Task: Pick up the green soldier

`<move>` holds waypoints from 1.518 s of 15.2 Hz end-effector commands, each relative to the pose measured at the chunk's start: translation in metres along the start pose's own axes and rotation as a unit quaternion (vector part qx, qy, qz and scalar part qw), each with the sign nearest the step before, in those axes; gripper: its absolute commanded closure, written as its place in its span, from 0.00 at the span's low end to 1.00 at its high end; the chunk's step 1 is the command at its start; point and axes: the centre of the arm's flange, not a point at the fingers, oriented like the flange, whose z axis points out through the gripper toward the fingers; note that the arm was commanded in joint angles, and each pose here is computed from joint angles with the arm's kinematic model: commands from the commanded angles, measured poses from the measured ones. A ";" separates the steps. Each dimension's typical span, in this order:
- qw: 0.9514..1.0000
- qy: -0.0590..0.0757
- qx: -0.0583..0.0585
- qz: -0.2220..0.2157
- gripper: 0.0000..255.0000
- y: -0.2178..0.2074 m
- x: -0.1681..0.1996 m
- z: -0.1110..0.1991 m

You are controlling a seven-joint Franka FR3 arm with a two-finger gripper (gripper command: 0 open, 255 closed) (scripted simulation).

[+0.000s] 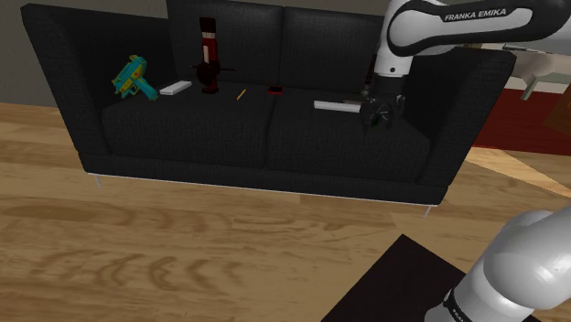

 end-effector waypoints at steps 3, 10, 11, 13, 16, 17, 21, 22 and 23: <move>0.999 0.013 0.005 0.049 0.00 0.030 0.039 -0.007; 0.990 0.036 0.015 0.134 0.00 0.094 0.100 -0.015; 0.988 0.039 0.016 0.146 0.00 0.104 0.107 -0.016; 0.984 0.046 0.018 0.169 0.00 0.124 0.122 -0.019; 0.977 0.055 0.022 0.205 0.00 0.156 0.142 -0.023; 0.974 0.059 0.024 0.217 0.00 0.167 0.148 -0.024; 0.974 0.059 0.024 0.219 0.00 0.169 0.150 -0.009; 0.974 0.059 0.024 0.219 0.00 0.168 0.150 -0.003; 0.974 0.059 0.024 0.219 0.00 0.168 0.150 0.002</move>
